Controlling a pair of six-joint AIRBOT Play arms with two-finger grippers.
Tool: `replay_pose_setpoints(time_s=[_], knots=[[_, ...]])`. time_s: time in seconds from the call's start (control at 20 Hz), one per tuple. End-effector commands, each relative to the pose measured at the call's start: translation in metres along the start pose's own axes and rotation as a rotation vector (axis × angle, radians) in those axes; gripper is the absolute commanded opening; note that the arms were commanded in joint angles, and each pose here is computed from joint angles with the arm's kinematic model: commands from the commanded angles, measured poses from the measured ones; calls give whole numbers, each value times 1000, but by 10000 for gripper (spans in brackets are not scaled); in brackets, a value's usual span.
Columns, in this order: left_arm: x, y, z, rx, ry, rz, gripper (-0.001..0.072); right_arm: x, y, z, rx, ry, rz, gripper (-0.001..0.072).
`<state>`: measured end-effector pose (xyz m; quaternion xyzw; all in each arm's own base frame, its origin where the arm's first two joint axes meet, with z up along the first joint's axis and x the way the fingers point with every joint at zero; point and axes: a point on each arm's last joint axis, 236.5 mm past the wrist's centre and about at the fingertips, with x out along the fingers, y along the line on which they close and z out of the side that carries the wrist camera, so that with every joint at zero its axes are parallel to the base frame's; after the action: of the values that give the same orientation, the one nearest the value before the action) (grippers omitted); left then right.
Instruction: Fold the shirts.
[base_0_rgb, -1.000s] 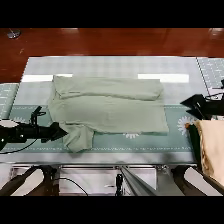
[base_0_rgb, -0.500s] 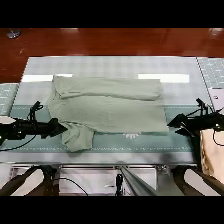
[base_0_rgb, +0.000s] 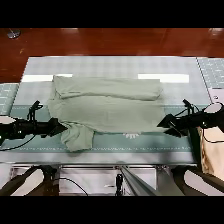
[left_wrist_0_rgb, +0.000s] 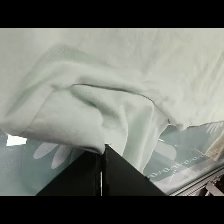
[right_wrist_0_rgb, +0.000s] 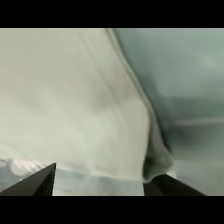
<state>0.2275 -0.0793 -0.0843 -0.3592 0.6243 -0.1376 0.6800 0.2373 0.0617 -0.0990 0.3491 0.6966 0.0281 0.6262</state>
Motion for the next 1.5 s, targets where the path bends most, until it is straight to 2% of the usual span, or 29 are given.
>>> replay_pose_setpoints(time_s=[0.0,0.05,0.1,0.15,0.2,0.4,0.55,0.65,0.8,1.1,1.45], knots=[[0,0,0,1,0,0,18,4,22,32,21,-124,88,618],[0,0,0,0,0,0,19,6,30,32,8,-129,106,600],[0,0,0,1,0,0,19,9,35,29,-17,-122,107,511],[0,0,0,1,0,0,19,12,38,24,-59,-107,98,241],[0,0,0,1,-1,0,19,14,41,18,-103,-87,97,28],[-14,-14,20,49,-36,-7,19,-5,42,26,-179,-79,62,22],[-45,-39,62,139,-131,-3,19,-45,58,58,-219,-165,63,22],[-66,-43,89,106,-191,47,18,-68,63,80,-227,-242,50,22],[-78,-56,125,150,-216,55,19,-81,85,102,-249,-296,87,22],[-47,-85,208,185,-166,37,19,-74,129,155,-260,-317,171,22],[-19,-78,281,137,-138,23,19,-57,141,211,-221,-306,206,22]])
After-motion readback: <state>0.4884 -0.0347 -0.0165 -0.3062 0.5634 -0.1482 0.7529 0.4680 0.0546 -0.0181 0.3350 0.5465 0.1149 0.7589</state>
